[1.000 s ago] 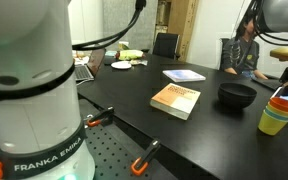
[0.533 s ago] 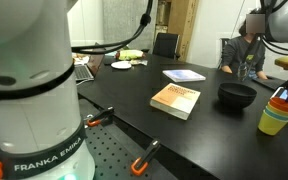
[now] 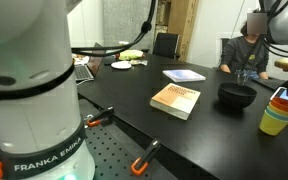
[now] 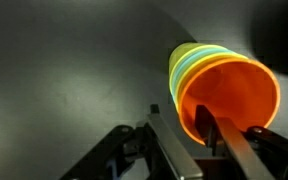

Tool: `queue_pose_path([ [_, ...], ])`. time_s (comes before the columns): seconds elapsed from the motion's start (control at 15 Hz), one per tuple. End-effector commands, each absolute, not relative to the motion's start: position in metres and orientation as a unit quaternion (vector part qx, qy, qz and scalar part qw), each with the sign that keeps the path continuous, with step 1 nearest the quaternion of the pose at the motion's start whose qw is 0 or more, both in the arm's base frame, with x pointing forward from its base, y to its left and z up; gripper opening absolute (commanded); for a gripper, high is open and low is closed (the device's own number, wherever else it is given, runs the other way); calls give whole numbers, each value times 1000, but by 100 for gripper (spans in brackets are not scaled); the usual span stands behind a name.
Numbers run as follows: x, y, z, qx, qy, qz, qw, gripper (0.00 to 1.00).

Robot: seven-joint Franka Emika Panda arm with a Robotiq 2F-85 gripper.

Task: Unstack the plastic cups

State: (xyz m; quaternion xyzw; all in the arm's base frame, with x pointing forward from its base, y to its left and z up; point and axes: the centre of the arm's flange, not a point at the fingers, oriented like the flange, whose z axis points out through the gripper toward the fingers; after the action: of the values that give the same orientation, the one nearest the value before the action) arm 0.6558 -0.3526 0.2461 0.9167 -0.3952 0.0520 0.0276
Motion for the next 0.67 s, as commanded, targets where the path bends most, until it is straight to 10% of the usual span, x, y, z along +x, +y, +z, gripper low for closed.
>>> queue_pose_path([
  [0.0, 670, -356, 252, 914, -402, 49, 23, 13],
  [0.6, 667, -345, 273, 911, -411, 25, 14, 4],
])
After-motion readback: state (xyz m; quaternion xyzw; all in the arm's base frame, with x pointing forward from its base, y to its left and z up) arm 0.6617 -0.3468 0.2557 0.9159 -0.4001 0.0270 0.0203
